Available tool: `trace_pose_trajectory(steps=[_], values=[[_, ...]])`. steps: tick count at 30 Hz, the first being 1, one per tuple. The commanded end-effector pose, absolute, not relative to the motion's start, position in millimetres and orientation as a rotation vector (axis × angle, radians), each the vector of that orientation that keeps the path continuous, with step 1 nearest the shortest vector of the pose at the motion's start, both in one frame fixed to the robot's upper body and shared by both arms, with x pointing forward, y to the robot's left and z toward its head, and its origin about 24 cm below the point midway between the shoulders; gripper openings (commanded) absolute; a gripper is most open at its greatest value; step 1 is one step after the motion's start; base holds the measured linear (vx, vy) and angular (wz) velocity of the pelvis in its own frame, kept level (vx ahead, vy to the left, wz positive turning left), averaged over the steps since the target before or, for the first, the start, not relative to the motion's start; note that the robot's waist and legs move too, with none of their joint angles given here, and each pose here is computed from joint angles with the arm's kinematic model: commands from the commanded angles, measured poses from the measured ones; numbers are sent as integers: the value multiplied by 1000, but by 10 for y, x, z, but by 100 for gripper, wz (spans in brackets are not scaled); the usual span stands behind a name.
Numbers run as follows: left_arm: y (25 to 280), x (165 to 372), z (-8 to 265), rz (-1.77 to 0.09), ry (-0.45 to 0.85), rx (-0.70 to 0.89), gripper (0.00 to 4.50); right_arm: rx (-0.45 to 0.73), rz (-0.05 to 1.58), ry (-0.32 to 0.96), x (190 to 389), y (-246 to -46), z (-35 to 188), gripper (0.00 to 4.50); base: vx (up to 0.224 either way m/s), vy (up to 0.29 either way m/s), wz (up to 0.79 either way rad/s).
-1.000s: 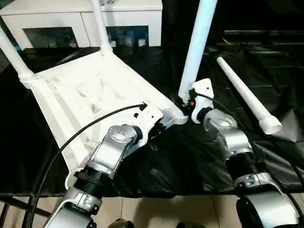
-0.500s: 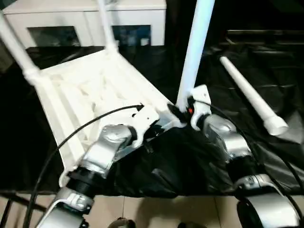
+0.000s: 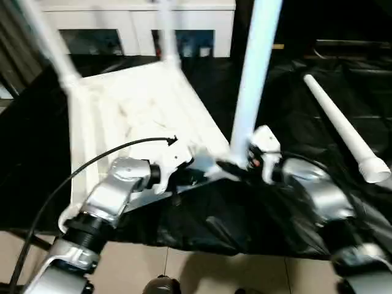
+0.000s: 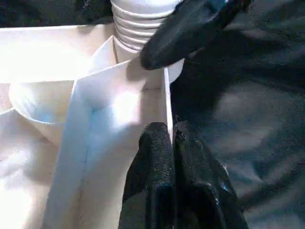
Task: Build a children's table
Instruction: Insert table leg to table base
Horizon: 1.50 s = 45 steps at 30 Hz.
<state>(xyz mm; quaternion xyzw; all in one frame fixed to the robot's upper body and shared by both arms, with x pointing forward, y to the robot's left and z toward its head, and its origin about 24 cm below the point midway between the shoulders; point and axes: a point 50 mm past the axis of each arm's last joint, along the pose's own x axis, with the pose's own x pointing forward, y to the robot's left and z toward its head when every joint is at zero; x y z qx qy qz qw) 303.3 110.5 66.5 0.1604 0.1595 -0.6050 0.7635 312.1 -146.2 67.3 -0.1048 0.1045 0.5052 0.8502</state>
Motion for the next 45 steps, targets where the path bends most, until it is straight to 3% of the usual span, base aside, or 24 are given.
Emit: trace_pose_trajectory(steps=[1, 7, 11, 15, 21, 33, 36, 45], values=[[961, 3000, 787, -1429, 251, 361, 0, -234, 1154, 192, 3062, -1371, 723, 355, 0, 0, 0], [1027, 3007, 721, -1468, 286, 407, 0, -266, 1335, 236, 2862, -1401, 733, 331, 0, 0, 0], [1067, 3015, 704, -1479, 305, 417, 0, -277, 1379, 261, 2819, -1414, 710, 287, 0, 0, 0], [1114, 3029, 679, -1483, 324, 425, 0, -270, 1421, 301, 2782, -1418, 671, 271, 0, 0, 0], [1122, 3032, 665, -1484, 330, 412, 0, -231, 1420, 324, 2767, -1411, 623, 267, 0, 0, 0], [1142, 3128, 673, -1290, 225, 409, 0, -53, 1218, 300, 2678, -1429, 372, 267, 0, 0, 0], [1147, 3112, 722, -1303, 191, 303, 55, -4, 1180, 302, 2681, -1421, 308, 267, 0, 0, 0], [1087, 3084, 1134, -1366, 3, 26, 115, 114, 1086, 322, 2719, -1413, 170, 267, 0, 0, 0]])
